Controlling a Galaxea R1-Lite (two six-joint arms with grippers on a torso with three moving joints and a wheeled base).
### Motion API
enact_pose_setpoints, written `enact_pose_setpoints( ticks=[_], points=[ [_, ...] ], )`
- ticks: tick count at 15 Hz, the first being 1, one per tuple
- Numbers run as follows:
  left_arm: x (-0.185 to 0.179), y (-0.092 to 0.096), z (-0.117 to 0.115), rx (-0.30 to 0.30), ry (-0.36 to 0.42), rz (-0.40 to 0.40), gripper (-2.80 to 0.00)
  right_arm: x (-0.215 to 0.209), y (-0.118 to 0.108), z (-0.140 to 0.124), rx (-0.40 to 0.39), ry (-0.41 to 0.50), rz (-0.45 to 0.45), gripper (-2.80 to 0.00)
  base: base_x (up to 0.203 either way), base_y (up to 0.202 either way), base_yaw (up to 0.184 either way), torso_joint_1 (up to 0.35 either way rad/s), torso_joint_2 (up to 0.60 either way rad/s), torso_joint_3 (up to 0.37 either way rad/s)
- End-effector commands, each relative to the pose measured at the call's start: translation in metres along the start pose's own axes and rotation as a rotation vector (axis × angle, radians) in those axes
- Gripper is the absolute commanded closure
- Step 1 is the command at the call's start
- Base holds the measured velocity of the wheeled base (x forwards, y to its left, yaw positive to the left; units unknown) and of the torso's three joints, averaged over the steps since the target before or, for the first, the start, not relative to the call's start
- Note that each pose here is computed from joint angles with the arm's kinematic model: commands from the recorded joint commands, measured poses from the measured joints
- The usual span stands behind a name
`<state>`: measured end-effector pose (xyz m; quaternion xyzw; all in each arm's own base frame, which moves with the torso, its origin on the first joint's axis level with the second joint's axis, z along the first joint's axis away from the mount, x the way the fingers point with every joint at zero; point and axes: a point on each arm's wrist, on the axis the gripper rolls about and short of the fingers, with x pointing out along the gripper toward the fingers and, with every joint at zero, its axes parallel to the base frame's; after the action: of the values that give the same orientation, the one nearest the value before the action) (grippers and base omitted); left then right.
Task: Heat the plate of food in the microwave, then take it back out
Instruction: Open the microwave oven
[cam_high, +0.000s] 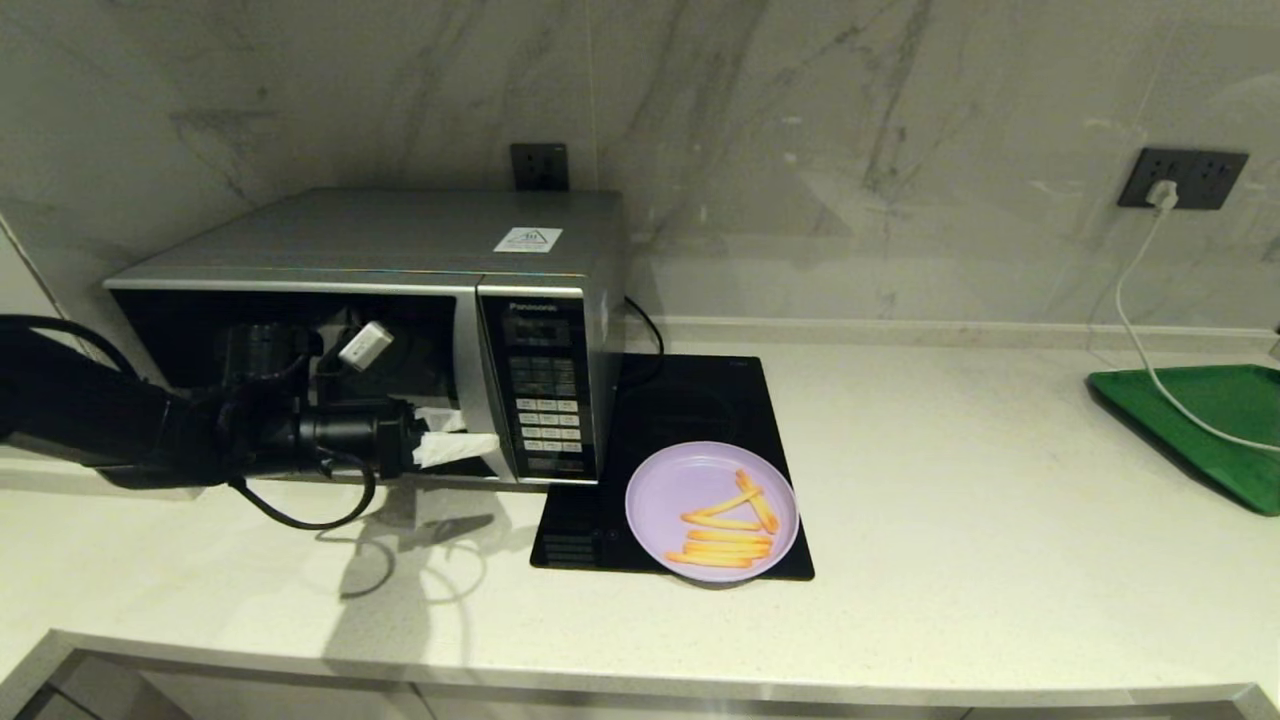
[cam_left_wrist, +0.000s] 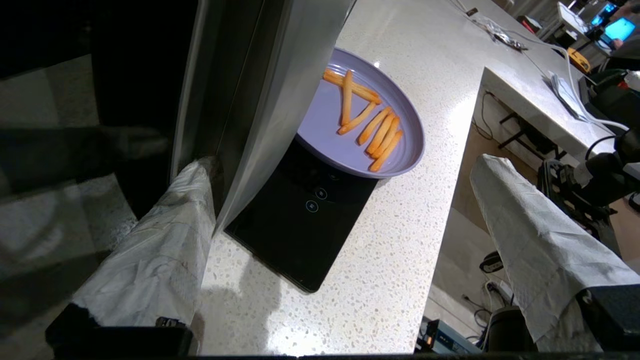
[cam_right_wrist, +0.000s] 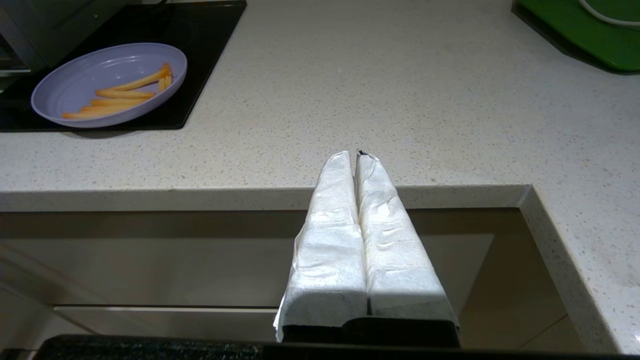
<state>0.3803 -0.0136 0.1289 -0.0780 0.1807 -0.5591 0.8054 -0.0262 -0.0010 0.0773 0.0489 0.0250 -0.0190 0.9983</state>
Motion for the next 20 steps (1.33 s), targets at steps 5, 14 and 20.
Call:
enact_pose_setpoints(
  ticks=[5,14,20],
  points=[
    [0.004,-0.006,-0.003,0.01,-0.012,-0.099,-2.8,0.0,0.0,0.0,0.001,0.002,0.0,0.0,0.0,0.0,0.0,0.0,0.0,0.0],
    [-0.018,-0.034,-0.017,-0.042,-0.009,-0.073,-2.8,0.0,0.0,0.0,0.001,0.002,0.0,0.0,0.0,0.0,0.0,0.0,0.0,0.0],
    [-0.079,-0.065,-0.035,-0.025,-0.05,0.1,0.0,0.0,0.0,0.0,0.001,0.002,0.0,0.0,0.0,0.0,0.0,0.0,0.0,0.0]
  ],
)
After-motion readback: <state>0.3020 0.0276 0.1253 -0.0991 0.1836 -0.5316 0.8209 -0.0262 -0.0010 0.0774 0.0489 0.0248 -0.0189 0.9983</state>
